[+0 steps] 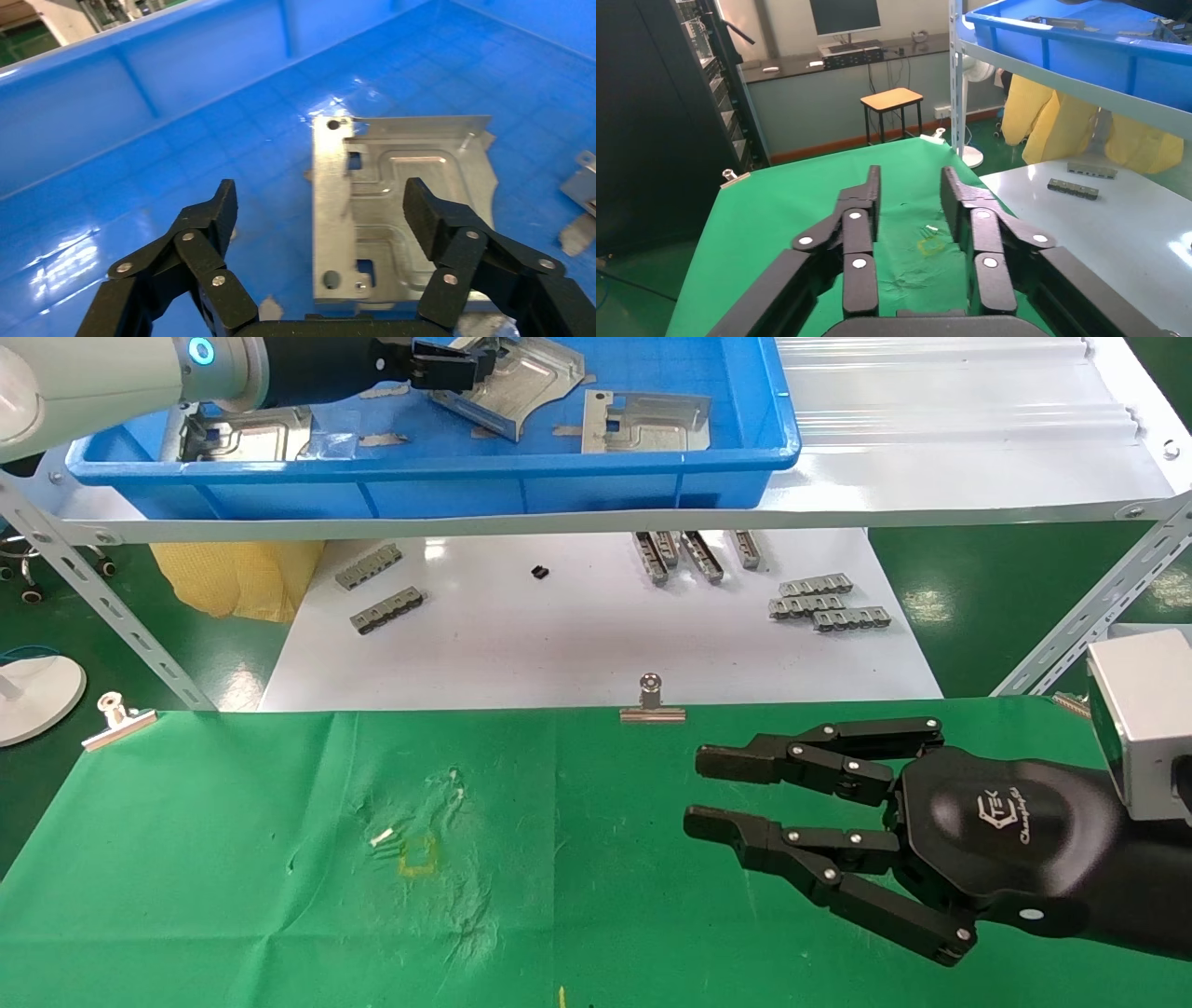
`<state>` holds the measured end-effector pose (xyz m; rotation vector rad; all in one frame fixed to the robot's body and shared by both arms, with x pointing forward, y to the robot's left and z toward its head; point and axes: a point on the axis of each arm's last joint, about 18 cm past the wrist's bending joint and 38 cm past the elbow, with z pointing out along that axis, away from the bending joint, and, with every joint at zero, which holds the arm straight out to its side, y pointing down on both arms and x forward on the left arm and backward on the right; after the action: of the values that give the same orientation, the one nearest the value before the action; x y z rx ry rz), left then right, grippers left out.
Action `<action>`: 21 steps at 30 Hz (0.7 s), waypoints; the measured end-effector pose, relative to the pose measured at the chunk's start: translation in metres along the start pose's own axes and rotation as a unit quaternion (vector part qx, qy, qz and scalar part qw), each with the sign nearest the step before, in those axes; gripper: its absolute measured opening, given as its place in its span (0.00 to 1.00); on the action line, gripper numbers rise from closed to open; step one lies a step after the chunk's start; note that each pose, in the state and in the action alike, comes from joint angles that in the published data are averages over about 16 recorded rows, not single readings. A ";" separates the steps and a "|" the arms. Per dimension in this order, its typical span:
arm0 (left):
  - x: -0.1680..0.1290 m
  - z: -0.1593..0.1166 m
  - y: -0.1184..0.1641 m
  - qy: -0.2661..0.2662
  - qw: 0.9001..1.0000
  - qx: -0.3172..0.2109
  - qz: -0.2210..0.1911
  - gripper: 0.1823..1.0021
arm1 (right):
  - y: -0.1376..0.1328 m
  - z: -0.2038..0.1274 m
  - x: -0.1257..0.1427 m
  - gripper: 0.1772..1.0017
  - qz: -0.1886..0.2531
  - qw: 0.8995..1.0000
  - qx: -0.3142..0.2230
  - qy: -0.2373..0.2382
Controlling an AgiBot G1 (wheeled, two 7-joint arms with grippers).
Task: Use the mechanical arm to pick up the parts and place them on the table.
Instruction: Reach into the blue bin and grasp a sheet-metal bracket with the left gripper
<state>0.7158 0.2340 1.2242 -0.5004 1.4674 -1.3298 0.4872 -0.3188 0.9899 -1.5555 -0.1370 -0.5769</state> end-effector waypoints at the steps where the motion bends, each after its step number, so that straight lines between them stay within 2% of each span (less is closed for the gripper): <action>1: 0.001 0.000 0.000 0.001 1.000 0.000 0.001 0.87 | 0.000 0.000 0.000 0.20 0.000 1.000 0.000 0.000; 8: 0.003 0.002 0.001 0.004 1.000 0.000 0.006 0.73 | 0.000 0.000 0.000 0.37 0.000 1.000 0.000 0.000; 21: 0.003 0.004 0.003 -0.002 1.000 0.005 -0.004 0.36 | 0.000 0.000 0.000 0.74 0.000 1.000 0.000 0.000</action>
<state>0.7188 0.2304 1.2213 -0.5022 1.4573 -1.3410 0.4872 -0.3188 0.9899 -1.5555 -0.1370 -0.5769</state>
